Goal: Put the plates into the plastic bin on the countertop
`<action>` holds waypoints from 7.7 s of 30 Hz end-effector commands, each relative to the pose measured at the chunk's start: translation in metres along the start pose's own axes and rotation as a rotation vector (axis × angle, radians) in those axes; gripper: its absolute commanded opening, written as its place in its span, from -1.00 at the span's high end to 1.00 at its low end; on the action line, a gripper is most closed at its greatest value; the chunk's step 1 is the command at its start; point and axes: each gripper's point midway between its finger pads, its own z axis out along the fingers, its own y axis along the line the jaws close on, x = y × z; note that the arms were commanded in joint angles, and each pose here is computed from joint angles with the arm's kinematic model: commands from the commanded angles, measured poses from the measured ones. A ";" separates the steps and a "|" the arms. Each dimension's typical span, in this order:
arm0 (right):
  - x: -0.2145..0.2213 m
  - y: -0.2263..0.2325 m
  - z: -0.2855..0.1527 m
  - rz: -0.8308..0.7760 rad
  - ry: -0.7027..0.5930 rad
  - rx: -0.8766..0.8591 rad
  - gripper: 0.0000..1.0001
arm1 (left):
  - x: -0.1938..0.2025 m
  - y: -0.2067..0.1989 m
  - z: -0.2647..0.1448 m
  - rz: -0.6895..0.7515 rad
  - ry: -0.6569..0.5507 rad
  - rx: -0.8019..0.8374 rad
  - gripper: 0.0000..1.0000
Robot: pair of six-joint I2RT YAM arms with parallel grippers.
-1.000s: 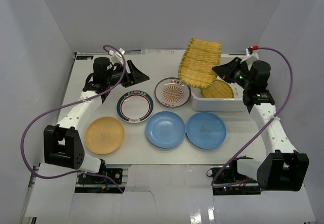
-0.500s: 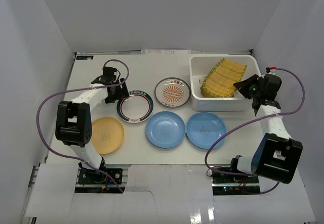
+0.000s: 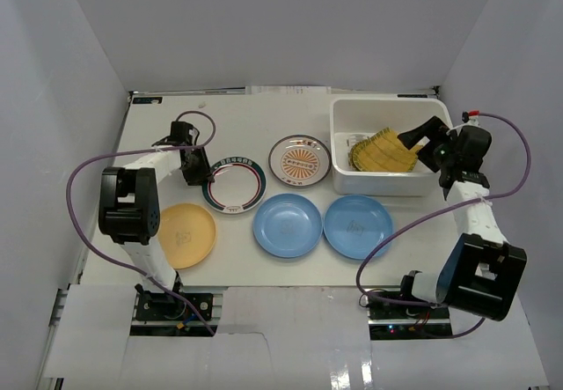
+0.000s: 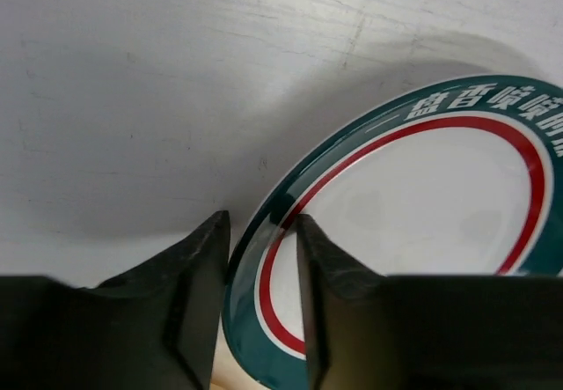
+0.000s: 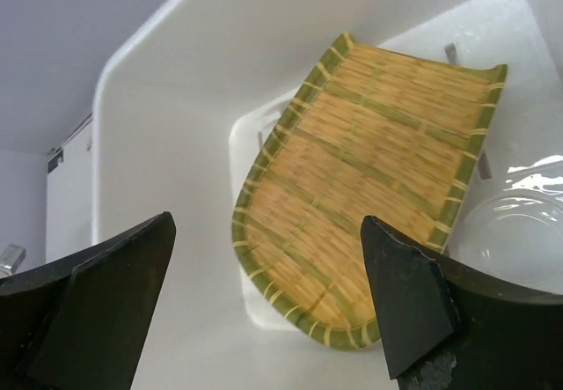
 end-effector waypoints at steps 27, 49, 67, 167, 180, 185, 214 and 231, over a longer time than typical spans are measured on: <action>0.152 0.281 -0.046 -0.418 0.347 -0.722 -0.80 | -0.038 -0.133 -0.229 0.017 -0.308 0.938 1.00; -0.019 0.113 -0.042 -0.073 -0.099 -0.288 0.84 | -0.039 -0.183 -0.084 -0.039 0.009 0.768 -0.43; -0.016 -0.007 -0.008 -0.088 -0.034 0.087 -0.70 | -0.001 -0.199 0.044 0.038 0.127 0.493 -0.31; 0.154 0.091 -0.098 -0.465 0.194 -0.174 -0.66 | 0.163 -0.120 -0.053 0.313 0.103 0.238 0.50; 0.289 0.054 -0.122 -0.735 0.532 -0.160 -0.63 | 0.074 -0.116 -0.136 0.333 -0.201 0.184 1.00; 0.320 0.050 -0.108 -0.835 0.602 -0.143 -0.36 | 0.028 -0.087 -0.173 0.280 -0.335 0.116 1.00; 0.023 0.186 -0.040 -0.808 -0.020 -0.015 0.85 | -0.023 -0.189 -0.280 0.274 -0.532 0.493 1.00; -0.101 0.133 -0.069 -0.298 -0.222 -0.022 -0.59 | -0.020 -0.350 -0.242 0.365 -0.416 0.655 1.00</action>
